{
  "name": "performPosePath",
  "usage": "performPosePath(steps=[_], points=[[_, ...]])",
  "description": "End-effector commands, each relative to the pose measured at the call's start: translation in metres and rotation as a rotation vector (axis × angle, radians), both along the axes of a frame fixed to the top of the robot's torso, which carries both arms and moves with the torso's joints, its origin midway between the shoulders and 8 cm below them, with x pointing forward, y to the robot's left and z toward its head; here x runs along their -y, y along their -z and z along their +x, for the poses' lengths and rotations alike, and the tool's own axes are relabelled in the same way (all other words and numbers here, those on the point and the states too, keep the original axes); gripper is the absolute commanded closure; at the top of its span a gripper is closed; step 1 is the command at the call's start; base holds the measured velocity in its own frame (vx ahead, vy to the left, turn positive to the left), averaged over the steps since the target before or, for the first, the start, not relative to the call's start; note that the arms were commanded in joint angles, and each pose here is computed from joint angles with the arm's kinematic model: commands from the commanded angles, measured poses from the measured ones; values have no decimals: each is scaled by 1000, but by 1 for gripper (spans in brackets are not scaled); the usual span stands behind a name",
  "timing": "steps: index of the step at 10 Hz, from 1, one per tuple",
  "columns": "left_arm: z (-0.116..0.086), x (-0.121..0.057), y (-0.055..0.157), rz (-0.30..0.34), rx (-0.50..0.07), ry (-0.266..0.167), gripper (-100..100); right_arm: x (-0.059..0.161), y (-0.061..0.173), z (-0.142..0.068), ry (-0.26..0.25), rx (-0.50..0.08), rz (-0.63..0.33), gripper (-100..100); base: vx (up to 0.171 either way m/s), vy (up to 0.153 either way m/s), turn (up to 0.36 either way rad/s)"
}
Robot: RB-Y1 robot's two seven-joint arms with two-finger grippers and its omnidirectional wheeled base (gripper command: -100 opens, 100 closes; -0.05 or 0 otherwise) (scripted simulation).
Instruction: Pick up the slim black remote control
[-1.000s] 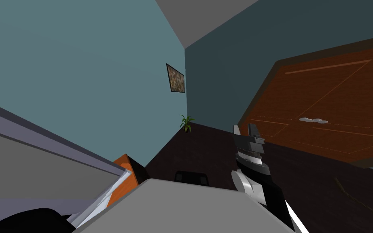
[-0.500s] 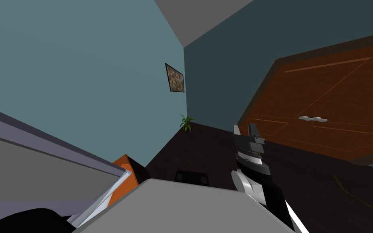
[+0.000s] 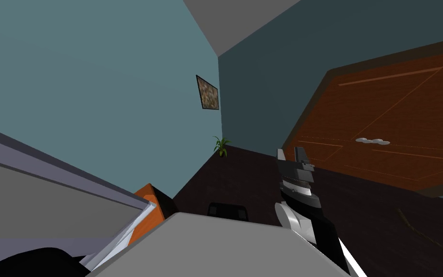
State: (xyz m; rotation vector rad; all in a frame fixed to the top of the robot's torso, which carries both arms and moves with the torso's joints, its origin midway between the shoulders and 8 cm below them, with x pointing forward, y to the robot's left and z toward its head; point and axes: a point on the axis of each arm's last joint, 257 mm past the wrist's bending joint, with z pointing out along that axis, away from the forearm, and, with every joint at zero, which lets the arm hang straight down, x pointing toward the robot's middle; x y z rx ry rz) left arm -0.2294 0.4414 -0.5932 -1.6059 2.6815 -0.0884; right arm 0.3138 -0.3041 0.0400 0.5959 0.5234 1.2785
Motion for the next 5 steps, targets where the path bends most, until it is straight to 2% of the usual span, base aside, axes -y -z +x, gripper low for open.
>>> performPosePath(steps=[1,2,3,4,5], points=[[0,0,0,0,0,0,0,0,0,0,0,0,0,0,0,0,0],[-7,-12,-11,3,-4,2,100,0,0,0,0,0,0,0,10,4,46],[-10,-22,-19,4,-5,4,100,0,0,0,0,0,0,0,17,-1,55],[-9,-17,-14,5,-5,2,100,0,0,0,0,0,0,0,4,0,13],[-11,-18,-16,5,-6,3,0,0,0,0,0,0,0,0,0,0,0]])
